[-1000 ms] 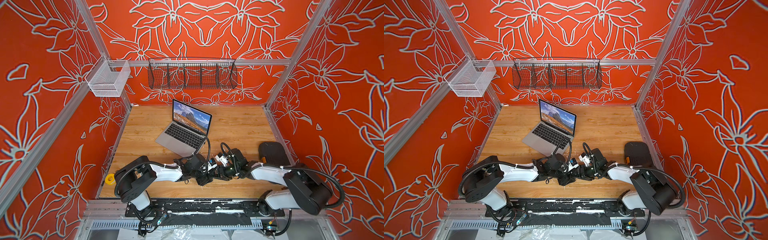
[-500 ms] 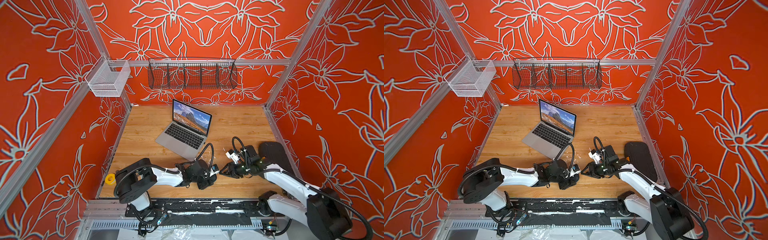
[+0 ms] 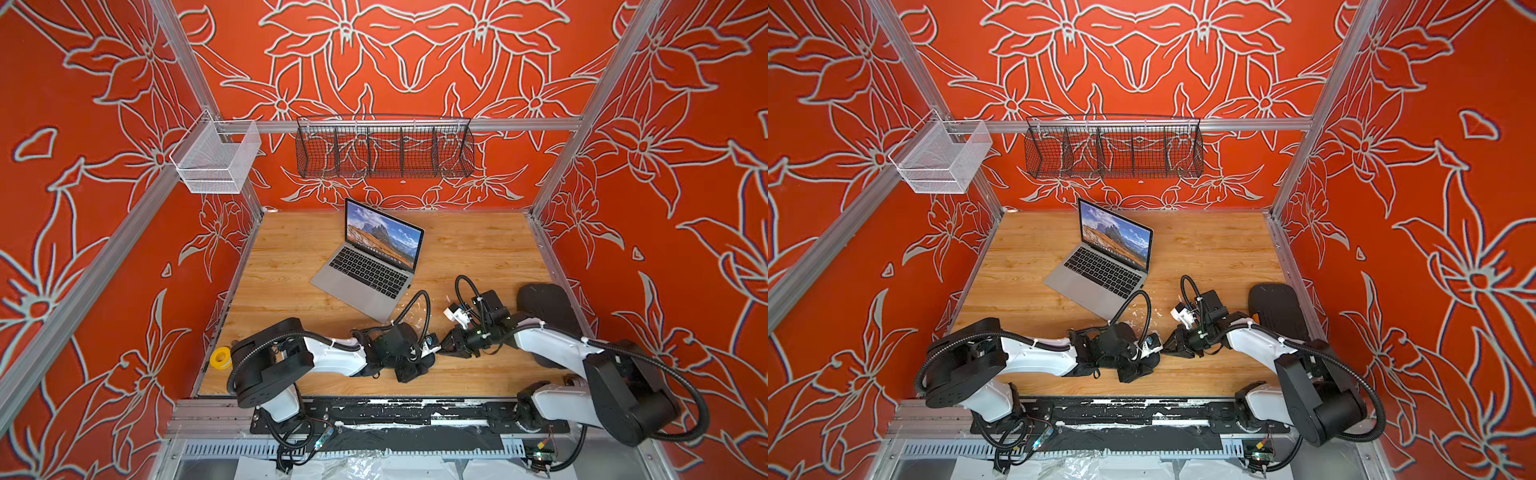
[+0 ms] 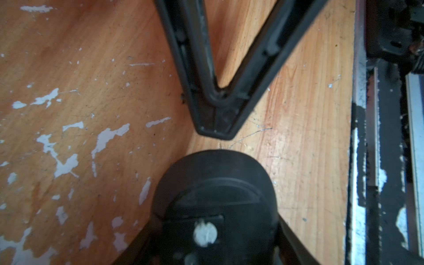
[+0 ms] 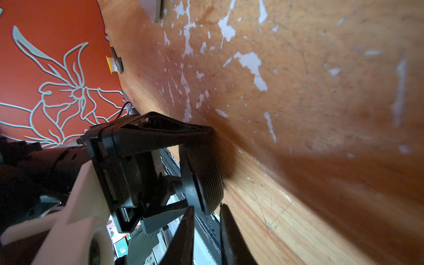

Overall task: Insert the wireless mouse receiver into the laptop
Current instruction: Close the lid on the mouse.

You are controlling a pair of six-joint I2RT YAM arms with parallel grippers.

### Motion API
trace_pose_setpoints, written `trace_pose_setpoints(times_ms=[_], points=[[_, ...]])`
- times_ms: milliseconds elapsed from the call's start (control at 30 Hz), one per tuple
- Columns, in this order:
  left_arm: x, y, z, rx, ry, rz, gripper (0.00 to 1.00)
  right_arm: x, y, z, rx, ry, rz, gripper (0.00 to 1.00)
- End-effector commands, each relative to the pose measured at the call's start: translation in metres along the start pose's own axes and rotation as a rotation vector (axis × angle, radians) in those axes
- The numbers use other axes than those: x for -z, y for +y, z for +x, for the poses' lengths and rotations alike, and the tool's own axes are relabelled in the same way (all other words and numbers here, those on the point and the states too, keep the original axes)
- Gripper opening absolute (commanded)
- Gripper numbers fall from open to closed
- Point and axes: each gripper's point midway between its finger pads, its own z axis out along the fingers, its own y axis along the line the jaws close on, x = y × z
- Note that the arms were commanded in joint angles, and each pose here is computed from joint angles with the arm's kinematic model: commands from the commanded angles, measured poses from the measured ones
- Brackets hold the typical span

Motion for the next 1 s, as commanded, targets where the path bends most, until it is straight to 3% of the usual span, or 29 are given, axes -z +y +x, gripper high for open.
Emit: trace_pose_setpoints(times_ms=[0,433,967], points=[[-0.005,-0.016,0.066,0.020,0.226,0.062,0.17,-0.003,0.008,-0.005,0.035,0.005,-0.054,0.20],[-0.006,-0.016,0.067,0.021,0.233,0.062,0.15,-0.020,-0.003,0.002,0.015,0.060,-0.052,0.18],[-0.006,-0.013,0.067,0.023,0.232,0.043,0.13,-0.036,-0.039,0.033,-0.031,0.123,0.086,0.17]])
